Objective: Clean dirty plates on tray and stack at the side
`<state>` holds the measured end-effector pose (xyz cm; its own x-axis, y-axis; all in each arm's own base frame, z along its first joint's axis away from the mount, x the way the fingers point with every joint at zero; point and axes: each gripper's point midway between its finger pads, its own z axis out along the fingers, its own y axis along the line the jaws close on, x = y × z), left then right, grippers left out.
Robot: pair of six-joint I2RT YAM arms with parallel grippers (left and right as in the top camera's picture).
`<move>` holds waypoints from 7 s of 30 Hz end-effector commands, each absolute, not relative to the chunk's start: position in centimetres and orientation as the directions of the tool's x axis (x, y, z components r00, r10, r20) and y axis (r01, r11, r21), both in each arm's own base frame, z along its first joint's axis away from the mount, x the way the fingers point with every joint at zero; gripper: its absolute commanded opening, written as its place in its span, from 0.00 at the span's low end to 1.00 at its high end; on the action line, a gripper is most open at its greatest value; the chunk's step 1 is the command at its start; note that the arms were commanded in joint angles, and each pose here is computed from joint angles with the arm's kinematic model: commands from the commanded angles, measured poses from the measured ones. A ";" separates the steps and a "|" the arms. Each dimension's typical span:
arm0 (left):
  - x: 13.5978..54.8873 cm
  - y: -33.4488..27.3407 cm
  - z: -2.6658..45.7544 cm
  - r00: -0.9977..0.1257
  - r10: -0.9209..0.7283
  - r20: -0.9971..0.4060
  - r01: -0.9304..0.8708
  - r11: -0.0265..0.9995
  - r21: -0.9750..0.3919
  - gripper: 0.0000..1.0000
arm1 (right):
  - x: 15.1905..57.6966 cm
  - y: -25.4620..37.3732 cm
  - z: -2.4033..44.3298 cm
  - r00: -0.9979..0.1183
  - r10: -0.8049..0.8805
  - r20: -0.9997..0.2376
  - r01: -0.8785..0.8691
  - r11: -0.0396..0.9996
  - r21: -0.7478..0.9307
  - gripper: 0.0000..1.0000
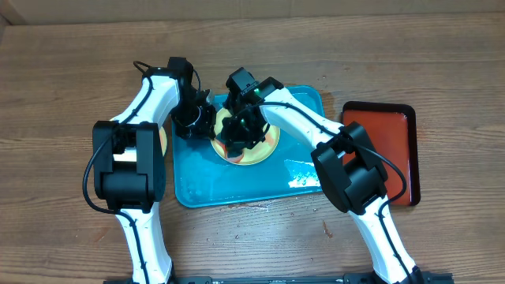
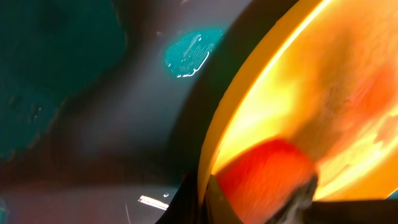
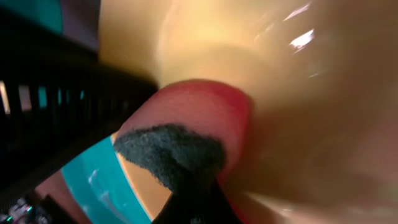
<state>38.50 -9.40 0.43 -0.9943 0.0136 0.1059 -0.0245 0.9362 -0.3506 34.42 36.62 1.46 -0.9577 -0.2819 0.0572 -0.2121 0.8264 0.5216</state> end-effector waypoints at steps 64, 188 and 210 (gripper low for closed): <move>36.7 -8.7 28.3 -0.706 0.386 -0.594 -0.236 0.663 0.711 0.04 | 42.3 14.9 20.2 -0.955 0.163 -0.246 0.056 0.919 0.391 0.04; 42.1 -4.5 14.1 -0.935 -0.001 -0.356 0.076 0.976 -0.202 1.00 | 39.4 2.3 27.7 -0.911 0.015 -0.411 -0.041 0.991 0.128 1.00; 42.1 -4.5 14.1 -0.935 -0.001 -0.356 0.076 0.976 -0.202 1.00 | 23.2 3.7 48.9 -0.540 0.182 -0.822 -0.072 0.963 0.261 1.00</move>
